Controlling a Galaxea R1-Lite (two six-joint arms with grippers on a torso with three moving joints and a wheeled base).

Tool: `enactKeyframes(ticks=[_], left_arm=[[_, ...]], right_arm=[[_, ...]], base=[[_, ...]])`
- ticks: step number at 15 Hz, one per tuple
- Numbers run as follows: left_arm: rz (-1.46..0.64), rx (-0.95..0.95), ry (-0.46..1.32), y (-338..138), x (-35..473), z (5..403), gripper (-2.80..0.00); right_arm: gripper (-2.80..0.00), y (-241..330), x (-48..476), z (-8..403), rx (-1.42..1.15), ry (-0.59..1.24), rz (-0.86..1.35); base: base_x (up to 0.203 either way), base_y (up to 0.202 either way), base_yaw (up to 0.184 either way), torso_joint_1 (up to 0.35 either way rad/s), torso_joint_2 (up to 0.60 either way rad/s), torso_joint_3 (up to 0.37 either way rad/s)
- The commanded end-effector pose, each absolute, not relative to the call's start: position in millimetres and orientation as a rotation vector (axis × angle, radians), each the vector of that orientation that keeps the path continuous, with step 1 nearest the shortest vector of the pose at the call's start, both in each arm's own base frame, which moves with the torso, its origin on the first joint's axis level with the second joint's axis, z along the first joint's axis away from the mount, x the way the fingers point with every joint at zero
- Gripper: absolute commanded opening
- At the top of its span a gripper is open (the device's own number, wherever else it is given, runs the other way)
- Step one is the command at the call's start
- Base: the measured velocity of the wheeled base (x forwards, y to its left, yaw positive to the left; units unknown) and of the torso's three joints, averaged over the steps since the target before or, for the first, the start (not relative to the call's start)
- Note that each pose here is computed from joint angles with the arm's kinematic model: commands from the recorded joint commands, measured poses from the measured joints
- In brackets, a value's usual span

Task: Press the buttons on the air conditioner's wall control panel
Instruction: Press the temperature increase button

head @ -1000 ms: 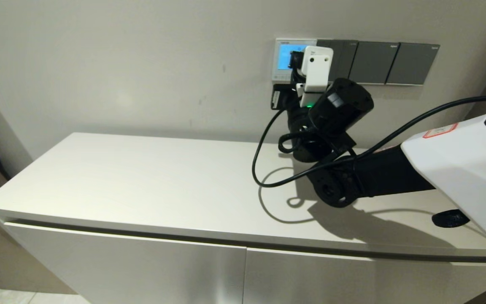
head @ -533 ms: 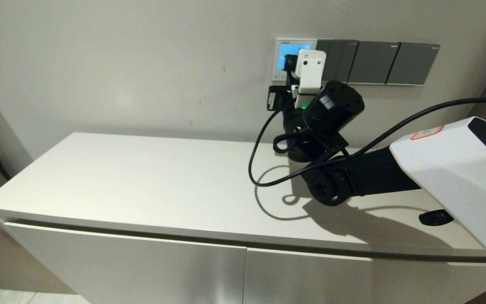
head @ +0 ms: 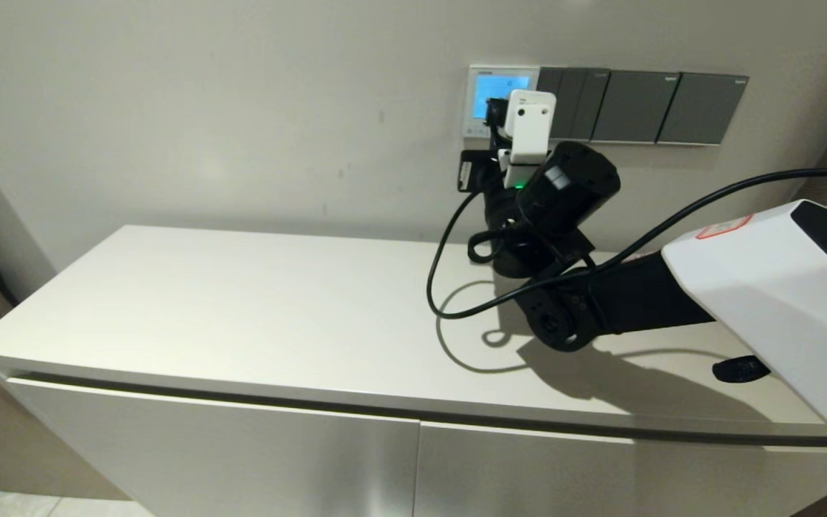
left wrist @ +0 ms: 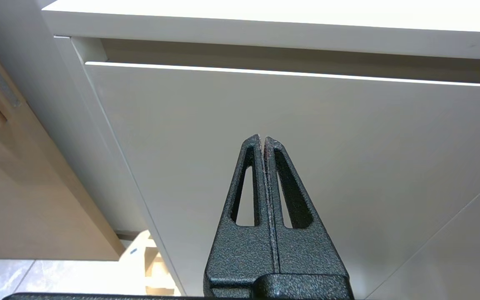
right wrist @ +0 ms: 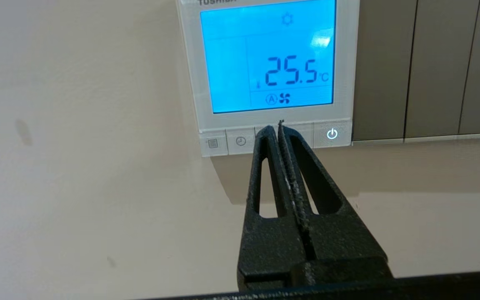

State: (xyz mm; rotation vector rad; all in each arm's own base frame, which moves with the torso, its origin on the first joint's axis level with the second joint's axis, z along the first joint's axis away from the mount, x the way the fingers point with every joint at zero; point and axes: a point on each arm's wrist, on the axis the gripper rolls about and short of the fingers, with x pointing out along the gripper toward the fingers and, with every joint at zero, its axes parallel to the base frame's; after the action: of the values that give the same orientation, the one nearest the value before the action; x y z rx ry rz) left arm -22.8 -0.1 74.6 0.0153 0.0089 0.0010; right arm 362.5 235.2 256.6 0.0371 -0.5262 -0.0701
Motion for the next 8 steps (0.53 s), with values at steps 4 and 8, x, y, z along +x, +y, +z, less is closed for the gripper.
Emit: enactKeyframes(ticks=[4, 8], left_arm=[[0.001, 0.015, 0.008, -0.1, -22.8, 74.6, -2.80], [0.001, 0.015, 0.011, -0.1, -22.7, 74.6, -2.80]], right_arm=[[-2.80, 235.3, 362.8, 257.7, 0.042, -0.532, -0.075], [-2.80, 235.5, 366.6, 253.8, 0.036, -0.527, -0.076]], base=[[0.000, 0.000, 0.000, 0.000, 0.00, 0.000], [0.000, 0.000, 0.000, 0.000, 0.00, 0.000]])
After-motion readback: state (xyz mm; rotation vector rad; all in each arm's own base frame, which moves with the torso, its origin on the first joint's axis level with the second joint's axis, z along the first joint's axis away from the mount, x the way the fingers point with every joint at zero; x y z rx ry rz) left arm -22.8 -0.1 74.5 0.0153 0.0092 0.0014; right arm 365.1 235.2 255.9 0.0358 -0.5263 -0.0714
